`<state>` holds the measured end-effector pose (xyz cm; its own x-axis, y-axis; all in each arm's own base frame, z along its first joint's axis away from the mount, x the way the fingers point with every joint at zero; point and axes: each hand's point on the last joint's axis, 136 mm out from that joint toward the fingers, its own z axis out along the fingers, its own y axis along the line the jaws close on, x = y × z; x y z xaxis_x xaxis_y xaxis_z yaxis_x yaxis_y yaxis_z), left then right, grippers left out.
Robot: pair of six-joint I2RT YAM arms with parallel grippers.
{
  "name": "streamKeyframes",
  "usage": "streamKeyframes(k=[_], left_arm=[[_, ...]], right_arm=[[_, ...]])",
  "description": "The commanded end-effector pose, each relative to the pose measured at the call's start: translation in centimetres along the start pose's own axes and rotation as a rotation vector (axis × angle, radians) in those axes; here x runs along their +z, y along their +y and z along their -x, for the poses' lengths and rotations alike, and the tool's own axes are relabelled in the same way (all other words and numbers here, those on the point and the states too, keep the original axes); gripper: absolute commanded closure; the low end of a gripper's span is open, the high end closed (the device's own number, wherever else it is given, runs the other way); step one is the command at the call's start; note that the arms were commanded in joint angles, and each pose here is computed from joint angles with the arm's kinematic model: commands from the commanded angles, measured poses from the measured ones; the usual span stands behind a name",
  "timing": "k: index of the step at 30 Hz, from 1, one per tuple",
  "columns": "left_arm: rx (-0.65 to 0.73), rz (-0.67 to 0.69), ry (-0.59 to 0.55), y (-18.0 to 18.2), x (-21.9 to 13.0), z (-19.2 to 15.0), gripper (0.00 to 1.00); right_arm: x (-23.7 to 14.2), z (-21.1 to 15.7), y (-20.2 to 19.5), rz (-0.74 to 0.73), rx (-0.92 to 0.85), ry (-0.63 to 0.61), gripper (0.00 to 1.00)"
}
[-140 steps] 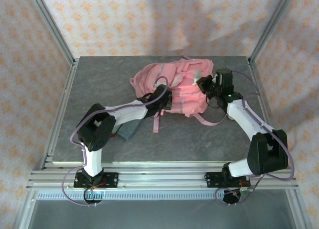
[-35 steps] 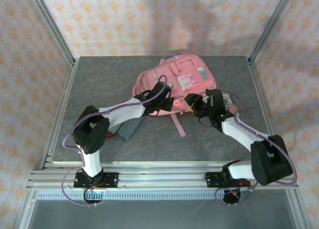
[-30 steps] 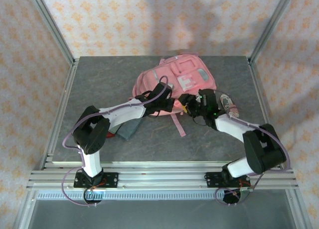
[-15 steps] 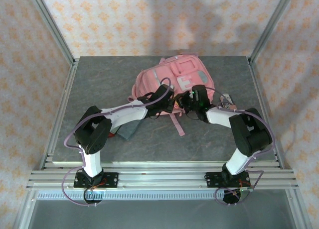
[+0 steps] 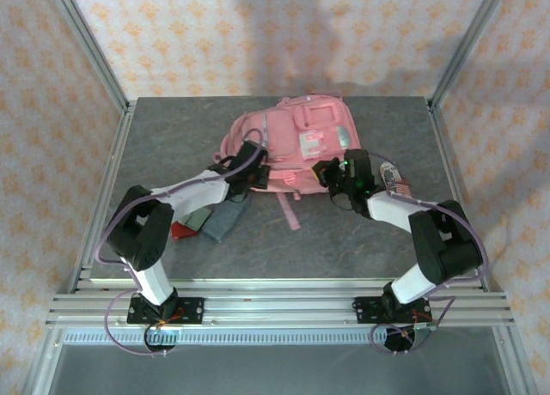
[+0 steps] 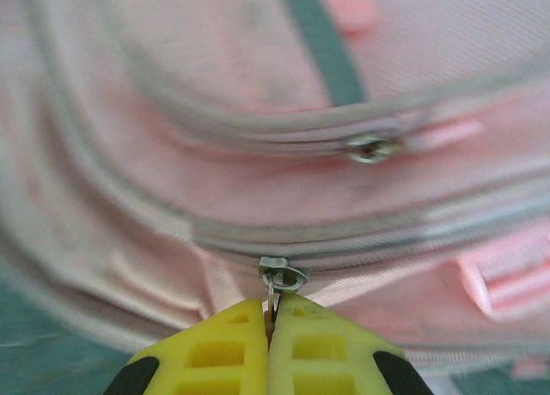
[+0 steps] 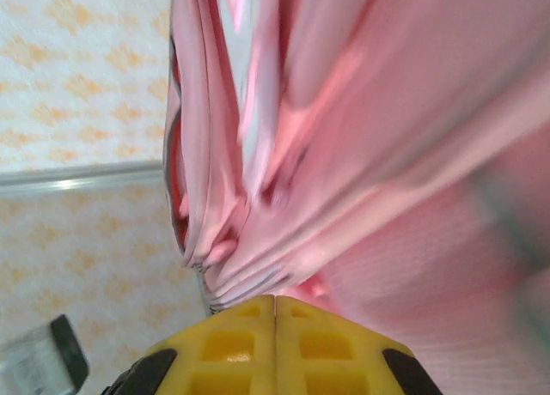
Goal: Pack the student bag
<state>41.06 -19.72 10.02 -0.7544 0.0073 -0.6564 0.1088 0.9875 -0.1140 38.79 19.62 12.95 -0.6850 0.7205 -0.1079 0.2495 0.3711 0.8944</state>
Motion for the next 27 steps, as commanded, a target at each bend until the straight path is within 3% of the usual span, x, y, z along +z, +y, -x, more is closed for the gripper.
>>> streamKeyframes(k=[1,7,12,18,21,27], left_arm=[[-0.018,0.095,-0.03,3.5,-1.2,0.8,1.0],[0.012,-0.003,-0.016,0.3,-2.0,-0.1,1.0],[0.044,-0.035,-0.024,-1.7,-2.5,0.6,1.0],[0.052,-0.107,-0.014,-3.9,-2.6,0.5,1.0],[0.065,-0.131,-0.007,-5.0,-2.7,0.0,1.0],[0.073,-0.15,0.011,-6.0,-2.4,-1.2,1.0]], right_arm=[[-1.0,1.1,0.4,0.006,-0.041,-0.055,1.0],[-0.3,0.2,0.9,0.021,-0.059,0.002,1.0],[0.5,-3.2,1.9,0.037,-0.092,0.114,0.64],[2.0,-5.6,3.1,0.084,-0.056,0.179,0.5],[3.4,-6.0,3.2,0.078,-0.012,0.19,0.44],[6.0,-5.2,2.7,0.049,0.144,0.15,0.44]])
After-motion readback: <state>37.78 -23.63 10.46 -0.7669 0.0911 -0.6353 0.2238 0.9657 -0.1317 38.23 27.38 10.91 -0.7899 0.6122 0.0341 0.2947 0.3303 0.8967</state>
